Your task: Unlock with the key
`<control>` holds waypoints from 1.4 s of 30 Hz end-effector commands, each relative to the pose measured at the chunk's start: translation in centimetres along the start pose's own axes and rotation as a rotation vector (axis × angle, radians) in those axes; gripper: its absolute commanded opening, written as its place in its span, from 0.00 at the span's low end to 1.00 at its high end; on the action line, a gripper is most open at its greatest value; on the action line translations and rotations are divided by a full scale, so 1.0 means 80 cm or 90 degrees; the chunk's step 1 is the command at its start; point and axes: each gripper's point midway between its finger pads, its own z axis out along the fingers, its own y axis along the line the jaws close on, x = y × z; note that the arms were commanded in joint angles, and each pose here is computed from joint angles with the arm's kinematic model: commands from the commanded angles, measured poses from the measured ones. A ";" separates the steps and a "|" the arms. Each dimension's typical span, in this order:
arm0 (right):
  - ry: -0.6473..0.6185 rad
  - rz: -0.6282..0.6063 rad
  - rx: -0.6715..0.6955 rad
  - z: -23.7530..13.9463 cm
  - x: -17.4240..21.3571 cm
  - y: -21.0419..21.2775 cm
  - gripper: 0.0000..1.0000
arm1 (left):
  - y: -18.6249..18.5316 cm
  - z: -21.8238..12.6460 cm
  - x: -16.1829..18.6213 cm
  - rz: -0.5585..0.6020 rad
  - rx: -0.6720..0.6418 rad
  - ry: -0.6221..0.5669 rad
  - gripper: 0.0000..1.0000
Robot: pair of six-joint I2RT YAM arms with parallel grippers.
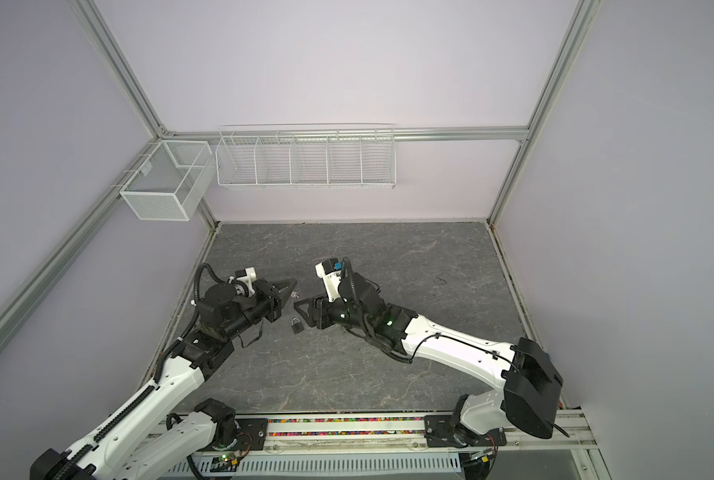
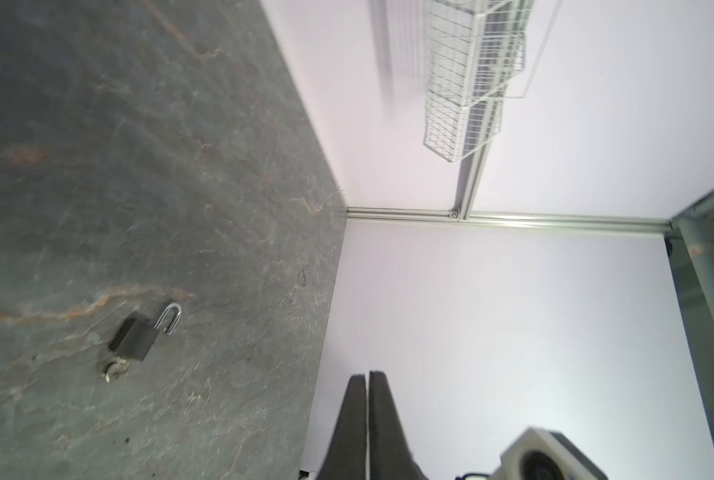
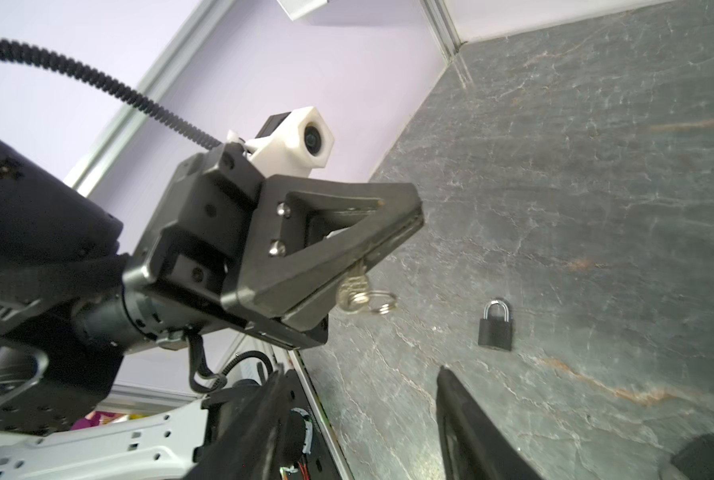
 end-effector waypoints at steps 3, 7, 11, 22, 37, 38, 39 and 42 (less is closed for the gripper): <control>0.022 0.023 -0.160 -0.015 -0.016 0.046 0.59 | -0.062 0.000 0.007 0.206 0.098 0.017 0.00; 0.024 0.036 -0.187 -0.012 -0.024 0.047 0.56 | -0.087 -0.004 0.010 0.259 0.147 0.016 0.00; 0.023 0.037 -0.218 -0.012 -0.029 0.056 0.53 | -0.102 -0.007 0.018 0.288 0.186 0.029 0.00; -0.012 0.016 -0.225 -0.020 -0.056 0.055 0.52 | -0.129 -0.018 0.033 0.322 0.265 0.048 0.00; -0.020 -0.019 -0.238 -0.029 -0.070 0.072 0.35 | -0.130 -0.015 0.038 0.317 0.279 0.059 0.00; -0.021 -0.020 -0.238 -0.029 -0.071 0.072 0.34 | -0.130 -0.015 0.038 0.317 0.280 0.061 0.00; -0.022 -0.022 -0.238 -0.030 -0.072 0.072 0.33 | -0.131 -0.016 0.039 0.319 0.284 0.063 0.00; -0.028 -0.024 -0.233 -0.033 -0.078 0.070 0.27 | -0.131 -0.016 0.041 0.317 0.286 0.065 0.00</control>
